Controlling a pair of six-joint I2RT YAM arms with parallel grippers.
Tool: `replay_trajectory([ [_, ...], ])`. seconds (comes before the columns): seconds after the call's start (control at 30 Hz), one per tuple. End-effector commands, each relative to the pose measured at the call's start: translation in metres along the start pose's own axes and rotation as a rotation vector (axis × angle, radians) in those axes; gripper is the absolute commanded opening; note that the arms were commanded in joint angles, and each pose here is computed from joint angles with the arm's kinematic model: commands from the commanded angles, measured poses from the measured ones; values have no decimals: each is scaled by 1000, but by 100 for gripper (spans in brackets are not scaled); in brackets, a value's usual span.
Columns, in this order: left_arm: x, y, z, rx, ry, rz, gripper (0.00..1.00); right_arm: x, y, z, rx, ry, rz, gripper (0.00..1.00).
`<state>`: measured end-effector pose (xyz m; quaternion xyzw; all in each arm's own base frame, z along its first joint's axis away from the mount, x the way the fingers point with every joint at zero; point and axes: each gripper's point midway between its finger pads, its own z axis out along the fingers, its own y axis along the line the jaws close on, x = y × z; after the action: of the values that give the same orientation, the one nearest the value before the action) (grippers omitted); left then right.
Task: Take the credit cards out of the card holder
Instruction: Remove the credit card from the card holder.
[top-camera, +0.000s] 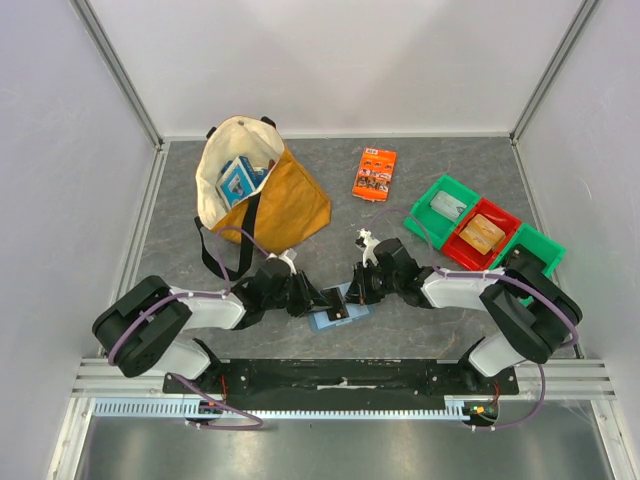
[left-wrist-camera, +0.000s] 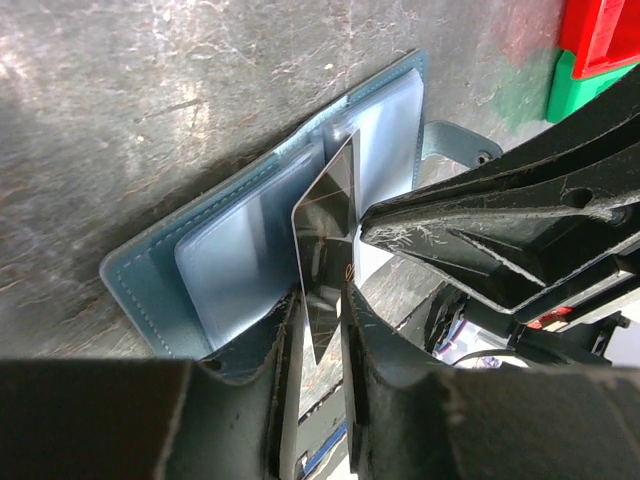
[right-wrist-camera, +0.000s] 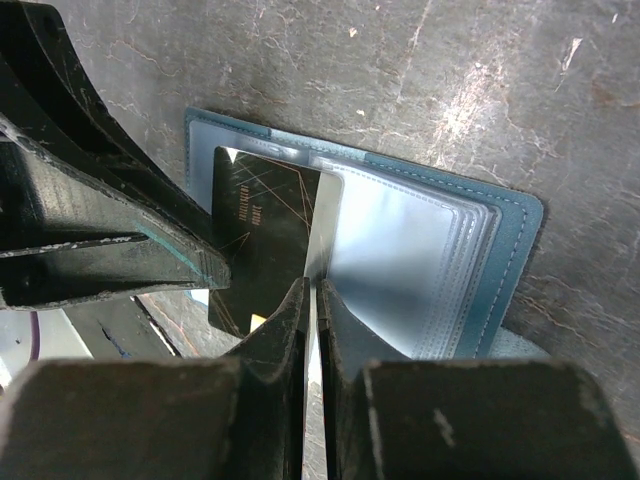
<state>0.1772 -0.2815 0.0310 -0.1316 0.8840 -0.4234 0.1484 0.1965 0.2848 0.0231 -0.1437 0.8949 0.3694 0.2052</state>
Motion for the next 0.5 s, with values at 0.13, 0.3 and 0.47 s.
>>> replay_trajectory([
  [0.13, -10, -20, 3, 62, -21, 8, 2, 29, -28, -1, 112, 70, 34, 12],
  [0.3, -11, -12, -10, 17, -44, 50, 2, 24, -30, -5, 120, 48, 37, 12],
  [0.47, -18, -12, -31, -19, -92, 155, 2, 1, -15, -18, 83, -28, -10, 14],
])
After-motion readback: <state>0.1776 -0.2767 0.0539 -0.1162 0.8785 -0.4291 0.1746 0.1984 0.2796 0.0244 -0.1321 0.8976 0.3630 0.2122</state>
